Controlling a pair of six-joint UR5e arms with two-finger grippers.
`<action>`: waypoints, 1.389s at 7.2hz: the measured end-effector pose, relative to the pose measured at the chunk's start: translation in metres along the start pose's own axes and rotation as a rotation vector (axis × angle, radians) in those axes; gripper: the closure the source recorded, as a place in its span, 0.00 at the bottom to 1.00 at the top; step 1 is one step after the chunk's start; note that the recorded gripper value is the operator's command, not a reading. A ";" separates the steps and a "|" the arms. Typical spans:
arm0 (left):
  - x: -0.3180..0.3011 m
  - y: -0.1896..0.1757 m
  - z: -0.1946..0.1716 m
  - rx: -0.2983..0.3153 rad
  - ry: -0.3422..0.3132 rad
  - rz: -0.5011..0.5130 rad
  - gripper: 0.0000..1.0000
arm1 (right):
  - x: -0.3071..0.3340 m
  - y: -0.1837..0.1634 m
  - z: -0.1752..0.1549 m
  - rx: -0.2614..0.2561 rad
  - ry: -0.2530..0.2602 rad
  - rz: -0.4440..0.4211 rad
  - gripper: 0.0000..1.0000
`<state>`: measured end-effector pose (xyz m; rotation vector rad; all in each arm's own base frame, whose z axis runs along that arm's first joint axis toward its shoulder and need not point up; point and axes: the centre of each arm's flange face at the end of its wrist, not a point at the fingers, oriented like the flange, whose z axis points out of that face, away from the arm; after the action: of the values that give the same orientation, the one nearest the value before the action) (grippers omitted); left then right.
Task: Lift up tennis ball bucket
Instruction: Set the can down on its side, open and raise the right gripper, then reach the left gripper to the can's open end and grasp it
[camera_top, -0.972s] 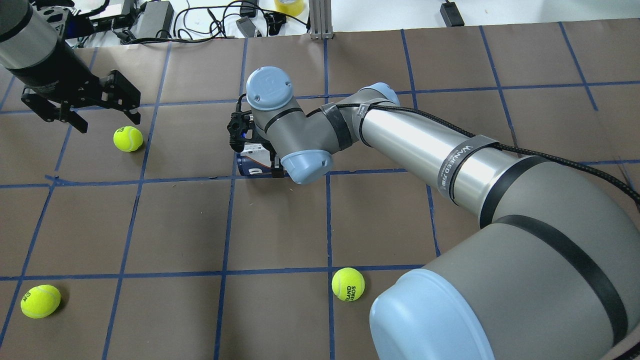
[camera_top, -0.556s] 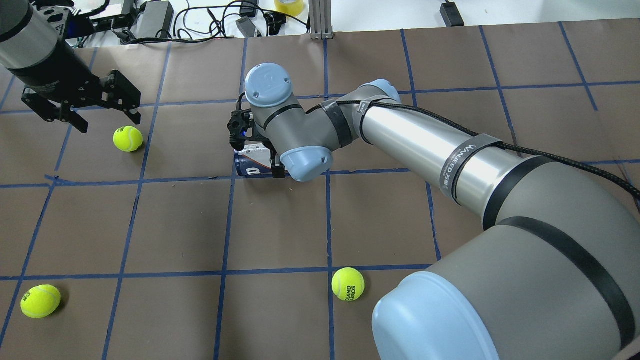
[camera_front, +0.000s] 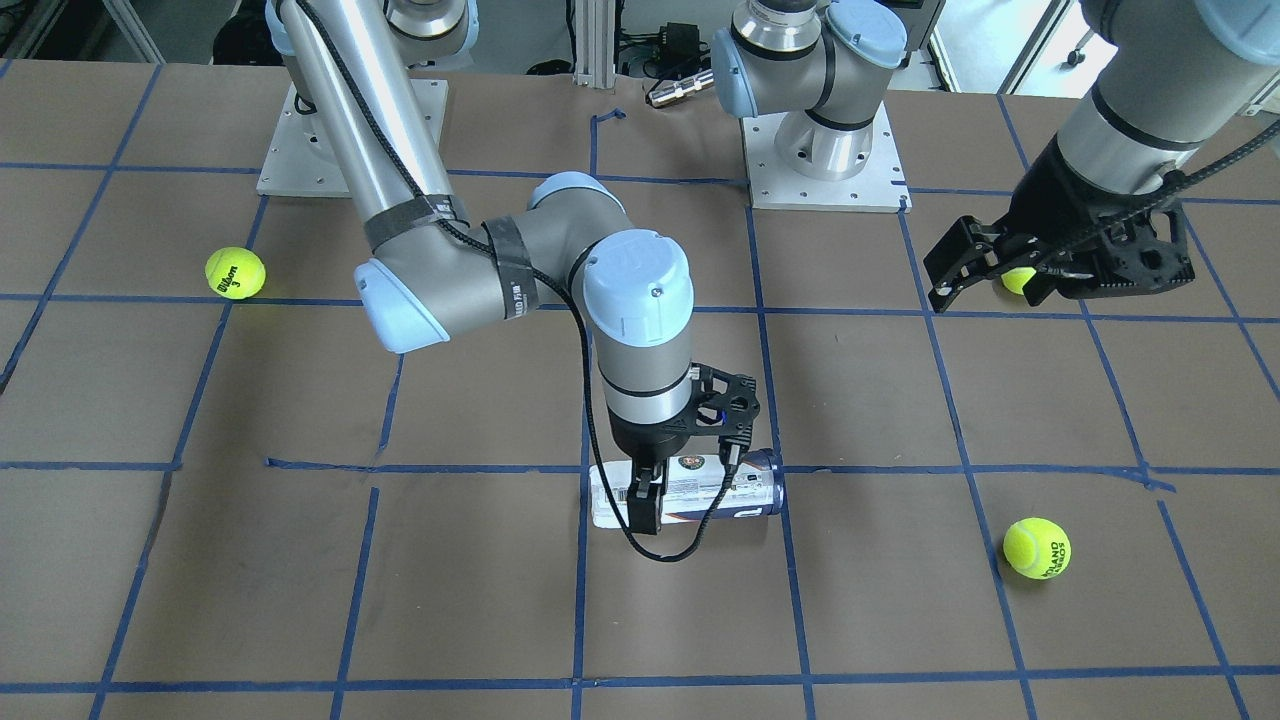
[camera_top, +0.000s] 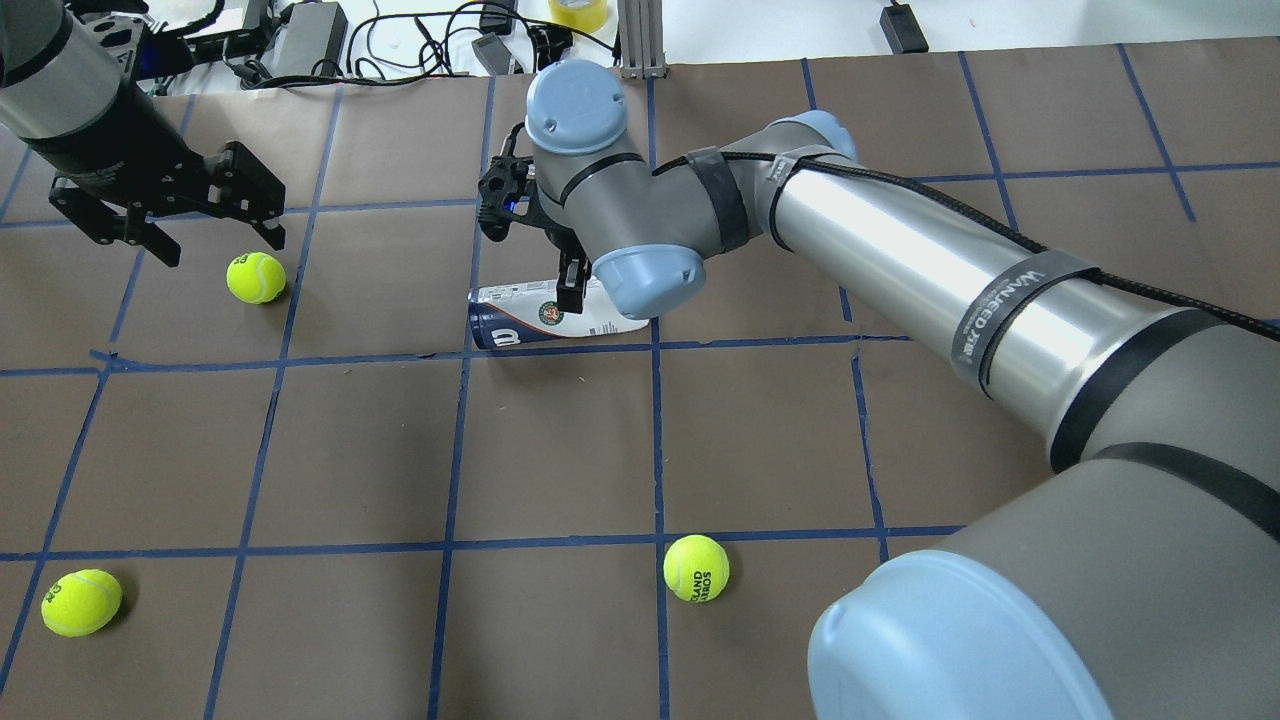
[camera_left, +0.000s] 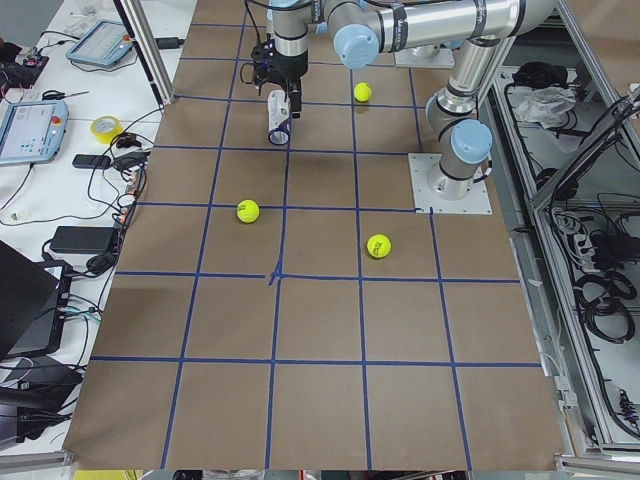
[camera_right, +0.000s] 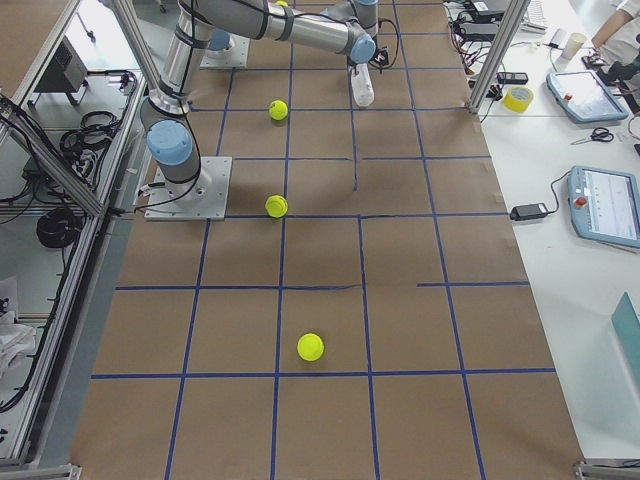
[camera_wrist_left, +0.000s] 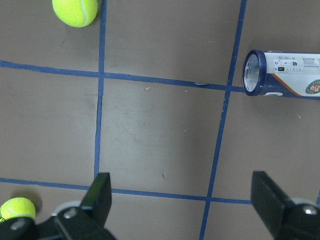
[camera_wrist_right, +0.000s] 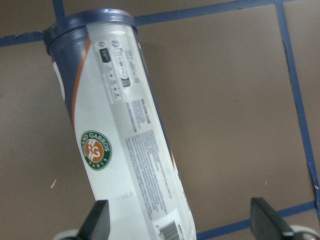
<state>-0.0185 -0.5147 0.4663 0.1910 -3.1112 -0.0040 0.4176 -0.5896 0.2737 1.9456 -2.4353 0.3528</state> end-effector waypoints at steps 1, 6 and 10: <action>0.001 -0.002 0.004 -0.008 0.017 -0.001 0.00 | 0.015 0.017 -0.022 0.016 0.002 0.073 0.00; 0.016 -0.014 0.063 -0.013 0.179 -0.018 0.00 | 0.069 0.123 -0.138 -0.022 -0.003 0.368 0.00; 0.033 -0.044 0.149 0.027 0.407 -0.021 0.00 | 0.065 0.182 -0.210 -0.085 -0.021 0.753 0.00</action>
<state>-0.0496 -0.5622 0.3180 0.1959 -2.7046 0.0672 0.1988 -0.5777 0.4564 0.9296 -3.0383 0.2126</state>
